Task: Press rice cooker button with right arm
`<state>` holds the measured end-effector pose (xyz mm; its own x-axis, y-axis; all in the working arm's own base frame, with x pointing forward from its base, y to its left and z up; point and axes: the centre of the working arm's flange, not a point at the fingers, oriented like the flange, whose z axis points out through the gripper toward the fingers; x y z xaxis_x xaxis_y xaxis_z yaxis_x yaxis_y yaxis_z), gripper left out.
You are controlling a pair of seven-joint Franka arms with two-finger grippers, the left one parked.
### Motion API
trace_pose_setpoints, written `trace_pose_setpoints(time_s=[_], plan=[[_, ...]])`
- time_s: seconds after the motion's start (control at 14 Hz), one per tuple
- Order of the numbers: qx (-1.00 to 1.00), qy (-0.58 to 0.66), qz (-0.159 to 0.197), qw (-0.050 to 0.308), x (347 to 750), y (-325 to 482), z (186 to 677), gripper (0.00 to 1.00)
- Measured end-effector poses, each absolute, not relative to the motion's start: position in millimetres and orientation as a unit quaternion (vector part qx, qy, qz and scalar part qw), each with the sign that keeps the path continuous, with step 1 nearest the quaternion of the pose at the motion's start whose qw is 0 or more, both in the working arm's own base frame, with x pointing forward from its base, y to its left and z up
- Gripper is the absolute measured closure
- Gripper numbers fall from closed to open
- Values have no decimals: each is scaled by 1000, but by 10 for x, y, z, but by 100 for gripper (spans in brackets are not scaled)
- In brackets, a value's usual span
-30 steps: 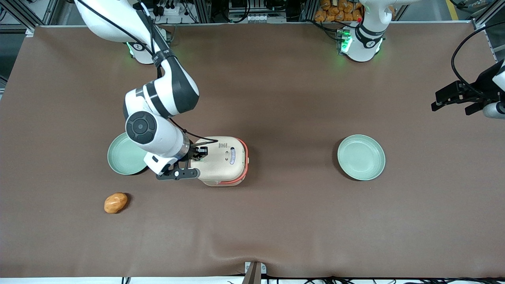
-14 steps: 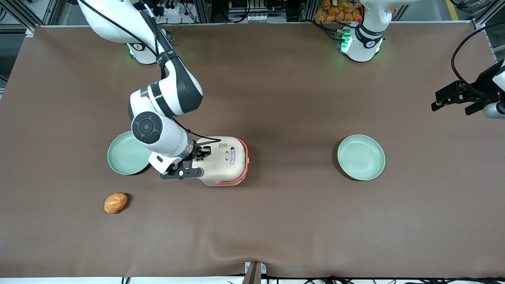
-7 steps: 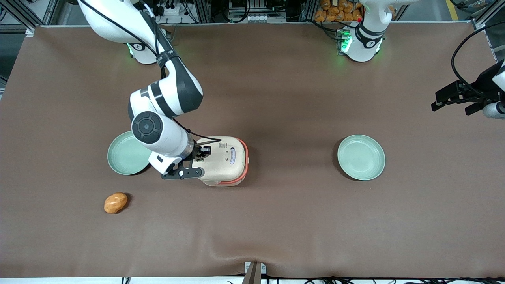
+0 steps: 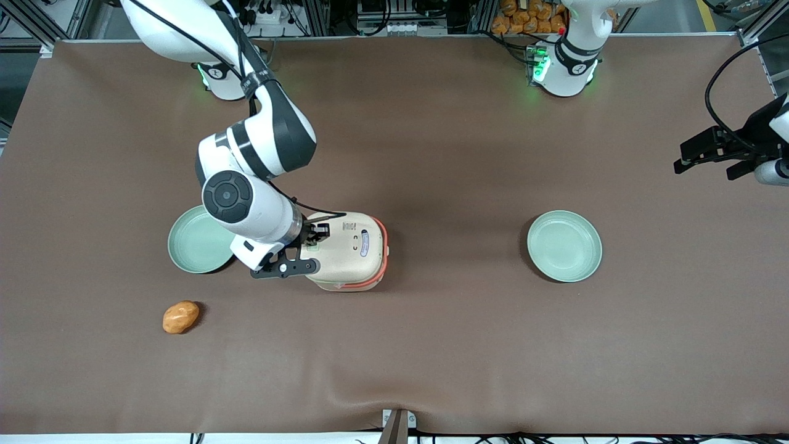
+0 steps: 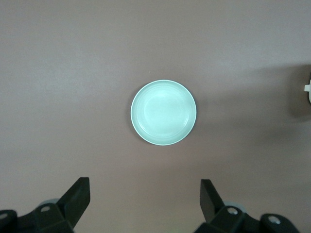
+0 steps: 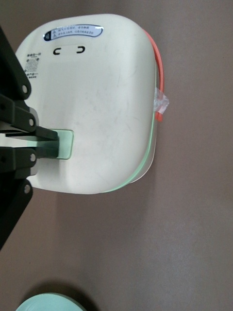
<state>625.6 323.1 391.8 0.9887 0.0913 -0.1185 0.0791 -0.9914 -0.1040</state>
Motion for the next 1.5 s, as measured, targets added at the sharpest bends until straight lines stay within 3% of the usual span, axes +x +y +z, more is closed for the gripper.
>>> trace_pose_setpoints(time_s=[0.5,0.57,1.07,1.29,1.5], plan=[[-995,-50,54,69,6156,3178,4817,82],[-995,-48,51,72,6133,3116,4964,76],[-995,-13,51,90,5989,2300,5840,4],[-995,-9,52,85,5938,1823,6098,0],[-998,-47,18,34,5880,1369,6385,0]])
